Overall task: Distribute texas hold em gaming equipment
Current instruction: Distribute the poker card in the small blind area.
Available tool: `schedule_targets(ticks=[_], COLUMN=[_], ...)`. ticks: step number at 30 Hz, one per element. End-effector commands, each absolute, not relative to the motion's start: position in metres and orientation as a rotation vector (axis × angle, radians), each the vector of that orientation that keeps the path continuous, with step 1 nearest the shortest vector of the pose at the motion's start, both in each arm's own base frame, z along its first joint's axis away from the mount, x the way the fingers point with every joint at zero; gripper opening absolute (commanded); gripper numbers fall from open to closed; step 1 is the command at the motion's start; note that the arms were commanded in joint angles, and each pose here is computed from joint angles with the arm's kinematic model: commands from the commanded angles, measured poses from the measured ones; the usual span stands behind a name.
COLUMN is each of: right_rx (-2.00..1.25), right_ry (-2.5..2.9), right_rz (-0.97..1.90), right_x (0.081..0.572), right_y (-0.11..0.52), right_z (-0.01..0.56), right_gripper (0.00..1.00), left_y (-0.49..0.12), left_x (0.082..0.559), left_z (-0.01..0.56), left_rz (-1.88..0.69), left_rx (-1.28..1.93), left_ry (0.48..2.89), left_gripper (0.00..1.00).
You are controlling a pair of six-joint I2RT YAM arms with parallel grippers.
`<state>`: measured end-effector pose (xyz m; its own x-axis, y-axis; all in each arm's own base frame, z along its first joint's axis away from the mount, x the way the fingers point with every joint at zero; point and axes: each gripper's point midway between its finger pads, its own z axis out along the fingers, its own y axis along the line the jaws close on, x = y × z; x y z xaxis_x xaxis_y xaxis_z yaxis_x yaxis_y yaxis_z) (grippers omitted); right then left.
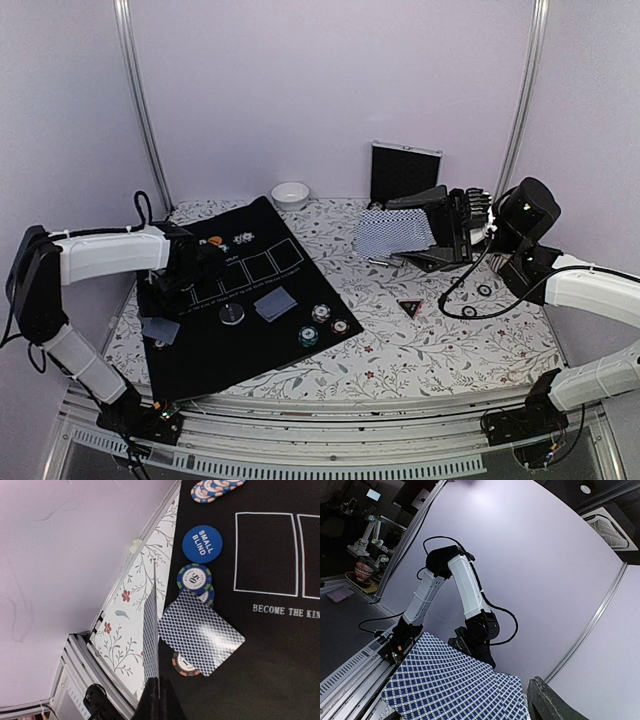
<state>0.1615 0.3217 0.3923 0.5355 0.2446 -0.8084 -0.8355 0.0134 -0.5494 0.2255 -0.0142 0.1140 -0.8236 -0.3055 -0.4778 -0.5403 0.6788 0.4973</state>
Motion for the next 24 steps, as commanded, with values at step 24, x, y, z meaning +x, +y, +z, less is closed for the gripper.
schedule_targets(ticks=[24], right_rx=[-1.277], right_ry=[0.551], right_rz=[0.898], right_x=[0.158], right_y=[0.315], right_z=[0.401], right_gripper=[0.62], left_y=[-0.023], left_x=[0.231], left_z=[0.075], left_rz=[1.16], left_rx=[-0.654], left_ry=[2.496], left_gripper=[0.0])
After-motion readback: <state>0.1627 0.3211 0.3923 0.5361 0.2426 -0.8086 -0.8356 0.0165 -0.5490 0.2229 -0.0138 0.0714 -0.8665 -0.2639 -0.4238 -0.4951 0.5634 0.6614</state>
